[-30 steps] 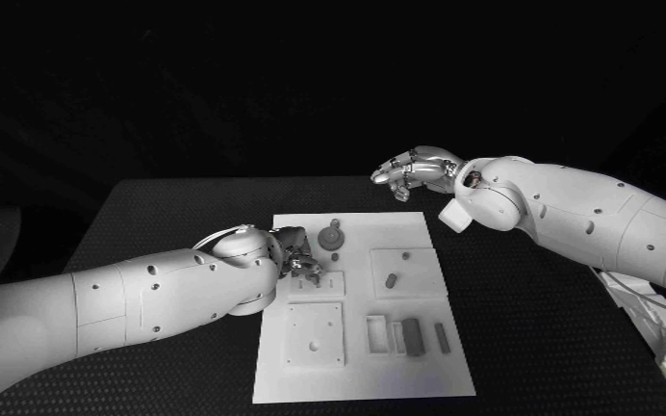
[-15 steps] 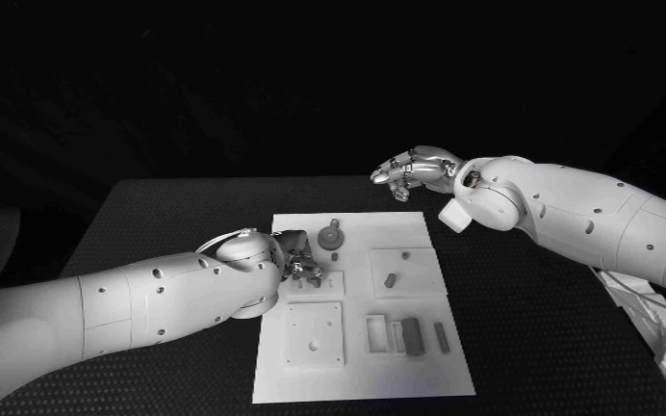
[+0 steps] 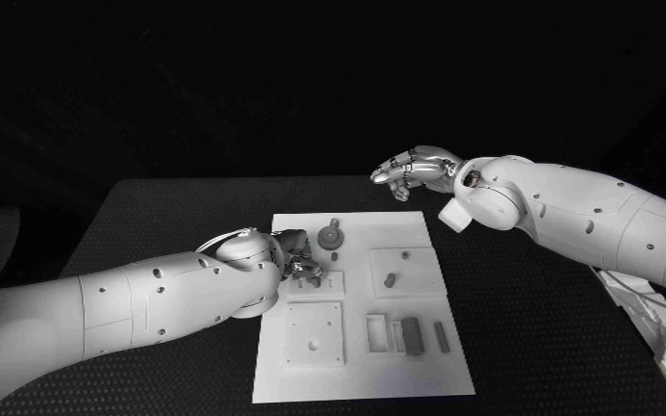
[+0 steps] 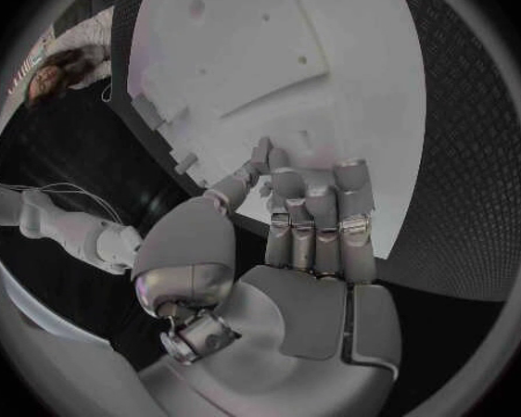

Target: Assemble the parts on the task board

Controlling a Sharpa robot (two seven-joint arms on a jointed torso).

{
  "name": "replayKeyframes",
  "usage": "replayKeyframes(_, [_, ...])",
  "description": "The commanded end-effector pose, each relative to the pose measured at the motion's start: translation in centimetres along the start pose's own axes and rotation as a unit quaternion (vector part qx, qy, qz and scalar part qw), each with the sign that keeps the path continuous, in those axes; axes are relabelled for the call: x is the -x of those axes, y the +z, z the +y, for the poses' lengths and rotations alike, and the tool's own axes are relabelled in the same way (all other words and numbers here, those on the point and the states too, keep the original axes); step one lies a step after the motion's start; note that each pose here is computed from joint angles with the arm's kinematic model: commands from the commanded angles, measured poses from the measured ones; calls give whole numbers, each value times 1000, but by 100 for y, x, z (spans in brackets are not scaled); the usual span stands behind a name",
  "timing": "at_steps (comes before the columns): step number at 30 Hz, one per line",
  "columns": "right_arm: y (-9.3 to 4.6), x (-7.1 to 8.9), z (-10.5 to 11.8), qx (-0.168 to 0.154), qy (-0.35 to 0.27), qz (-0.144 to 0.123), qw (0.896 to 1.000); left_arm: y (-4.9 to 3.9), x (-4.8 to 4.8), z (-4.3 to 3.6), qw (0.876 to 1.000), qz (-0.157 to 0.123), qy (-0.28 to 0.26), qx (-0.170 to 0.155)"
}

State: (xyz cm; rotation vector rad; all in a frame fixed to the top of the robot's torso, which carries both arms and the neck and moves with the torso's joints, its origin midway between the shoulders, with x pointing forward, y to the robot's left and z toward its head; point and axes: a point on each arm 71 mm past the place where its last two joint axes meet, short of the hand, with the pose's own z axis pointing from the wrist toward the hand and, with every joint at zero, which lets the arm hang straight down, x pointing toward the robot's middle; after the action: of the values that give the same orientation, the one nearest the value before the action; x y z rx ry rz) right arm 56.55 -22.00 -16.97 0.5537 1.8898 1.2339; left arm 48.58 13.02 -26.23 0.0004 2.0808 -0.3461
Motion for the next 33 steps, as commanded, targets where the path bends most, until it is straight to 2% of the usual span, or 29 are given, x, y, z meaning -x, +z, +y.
replayKeyframes(1, [1,-16,8,3,-1,8,1000,0,-2,-23,1000,-6,-1,-9])
replayKeyframes(33, [-3,-14,1,2,-1,11,1000,-2,-19,-8,1000,7,1,-12])
